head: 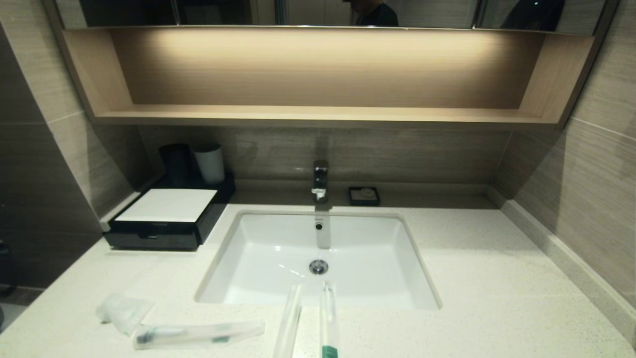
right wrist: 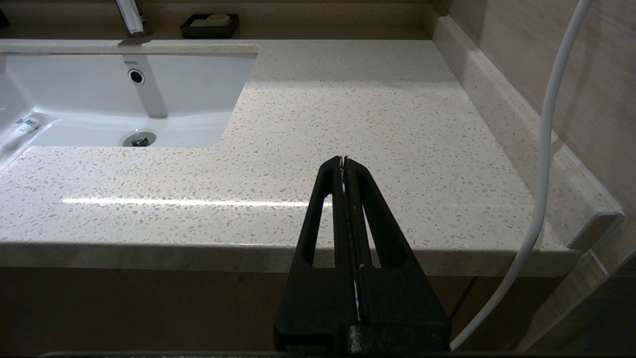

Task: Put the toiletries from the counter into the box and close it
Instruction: Open the drawer

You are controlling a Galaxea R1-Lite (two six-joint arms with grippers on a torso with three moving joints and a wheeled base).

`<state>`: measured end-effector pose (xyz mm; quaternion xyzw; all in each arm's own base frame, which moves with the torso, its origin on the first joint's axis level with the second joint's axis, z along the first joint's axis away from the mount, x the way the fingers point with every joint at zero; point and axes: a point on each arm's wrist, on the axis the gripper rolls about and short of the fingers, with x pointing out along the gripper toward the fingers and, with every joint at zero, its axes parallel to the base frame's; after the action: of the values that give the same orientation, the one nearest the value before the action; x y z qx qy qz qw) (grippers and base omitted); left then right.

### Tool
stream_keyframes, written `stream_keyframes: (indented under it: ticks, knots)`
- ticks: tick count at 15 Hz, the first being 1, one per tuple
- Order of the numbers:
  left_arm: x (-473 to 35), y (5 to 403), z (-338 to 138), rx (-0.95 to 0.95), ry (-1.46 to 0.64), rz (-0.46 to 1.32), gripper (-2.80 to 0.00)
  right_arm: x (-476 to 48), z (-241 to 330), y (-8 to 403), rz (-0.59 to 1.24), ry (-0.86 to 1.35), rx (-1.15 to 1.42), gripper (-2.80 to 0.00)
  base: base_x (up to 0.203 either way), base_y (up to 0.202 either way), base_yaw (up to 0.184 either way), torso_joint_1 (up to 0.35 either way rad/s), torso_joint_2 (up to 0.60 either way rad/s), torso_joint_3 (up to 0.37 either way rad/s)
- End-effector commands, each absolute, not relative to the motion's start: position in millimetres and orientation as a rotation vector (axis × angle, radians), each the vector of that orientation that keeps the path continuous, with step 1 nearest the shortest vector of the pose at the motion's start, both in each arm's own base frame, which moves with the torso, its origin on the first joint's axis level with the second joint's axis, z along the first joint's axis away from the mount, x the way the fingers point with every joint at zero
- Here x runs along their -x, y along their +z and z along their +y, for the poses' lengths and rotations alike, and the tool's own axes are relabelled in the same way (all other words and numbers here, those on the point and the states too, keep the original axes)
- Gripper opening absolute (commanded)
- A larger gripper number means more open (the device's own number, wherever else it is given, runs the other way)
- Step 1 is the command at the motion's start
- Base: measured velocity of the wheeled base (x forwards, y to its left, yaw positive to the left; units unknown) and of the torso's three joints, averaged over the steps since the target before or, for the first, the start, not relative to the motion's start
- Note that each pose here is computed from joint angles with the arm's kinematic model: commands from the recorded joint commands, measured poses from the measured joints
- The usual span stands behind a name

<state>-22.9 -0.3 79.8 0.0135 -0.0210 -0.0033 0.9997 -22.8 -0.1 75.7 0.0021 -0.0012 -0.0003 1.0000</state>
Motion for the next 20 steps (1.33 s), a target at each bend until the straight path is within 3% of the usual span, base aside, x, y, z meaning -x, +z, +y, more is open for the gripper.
stream_keyframes:
  ticks: [1,20]
  knots:
    - [21.4,74.8,-0.3,-0.029,-0.007,-0.023,-2.80,22.7,-0.1,75.4,-0.002,0.000,-0.005,-2.80,0.000,0.000,0.000,0.000,0.00,0.000]
    - [21.4,74.8,-0.2,-0.029,-0.004,-0.023,-2.80,22.7,-0.1,75.4,-0.002,0.000,-0.005,-2.80,0.000,0.000,0.000,0.000,0.00,0.000]
